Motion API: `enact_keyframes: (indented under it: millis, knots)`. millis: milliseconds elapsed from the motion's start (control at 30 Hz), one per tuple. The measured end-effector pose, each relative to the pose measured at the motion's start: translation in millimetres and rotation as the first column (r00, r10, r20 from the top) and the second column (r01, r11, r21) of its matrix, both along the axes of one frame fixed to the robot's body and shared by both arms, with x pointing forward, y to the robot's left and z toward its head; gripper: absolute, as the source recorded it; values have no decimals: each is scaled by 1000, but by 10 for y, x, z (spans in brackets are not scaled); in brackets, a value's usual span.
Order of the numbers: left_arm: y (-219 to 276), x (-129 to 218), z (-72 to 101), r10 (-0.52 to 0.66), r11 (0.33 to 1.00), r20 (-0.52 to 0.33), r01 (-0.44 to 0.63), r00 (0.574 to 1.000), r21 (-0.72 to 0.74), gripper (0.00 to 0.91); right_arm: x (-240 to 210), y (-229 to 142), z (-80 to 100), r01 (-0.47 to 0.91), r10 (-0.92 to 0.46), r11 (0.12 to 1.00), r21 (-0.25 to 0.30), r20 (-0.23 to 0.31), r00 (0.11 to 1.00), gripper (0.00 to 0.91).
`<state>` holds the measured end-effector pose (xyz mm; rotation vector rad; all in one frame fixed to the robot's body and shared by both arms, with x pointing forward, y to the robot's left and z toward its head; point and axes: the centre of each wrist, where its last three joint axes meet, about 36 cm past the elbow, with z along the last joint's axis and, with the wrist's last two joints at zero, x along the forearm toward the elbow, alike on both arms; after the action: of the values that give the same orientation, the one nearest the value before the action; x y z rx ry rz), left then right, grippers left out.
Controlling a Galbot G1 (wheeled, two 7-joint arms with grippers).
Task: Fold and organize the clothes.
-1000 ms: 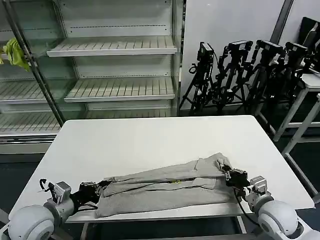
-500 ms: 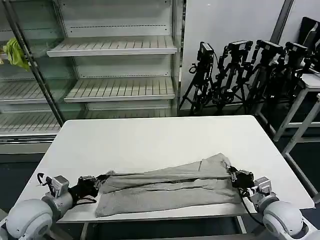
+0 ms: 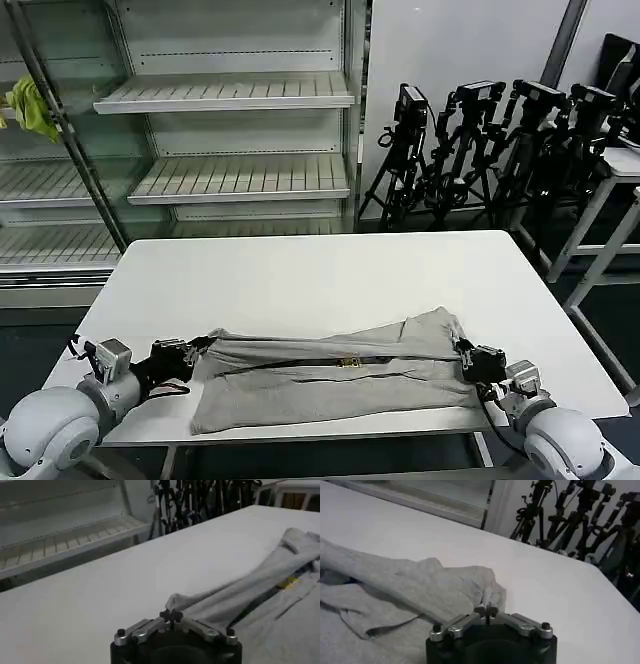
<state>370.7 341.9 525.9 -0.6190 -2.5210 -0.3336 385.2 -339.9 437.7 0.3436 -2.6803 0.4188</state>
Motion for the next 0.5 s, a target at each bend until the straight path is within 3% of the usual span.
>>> enact_keyframes:
  millis: [67,100,133,500]
  knots:
    - [-18,-24,-8,-3,1000,-10,3,1000,4,71,11,2,7,4,-4,1000,-4,6,1000,907]
    - [-28,-38,-15,-4,1000,-15,4,1000,6,272,17,2,13,6,-6,1000,-7,10,1000,907]
    - [-37,-53,-21,-5,1000,-19,6,1000,8,907,22,0,18,8,-8,1000,-9,13,1000,907]
    - [-82,-145,1,-10,999,-27,11,1000,30,907,84,-49,123,30,-29,999,-18,66,997,907]
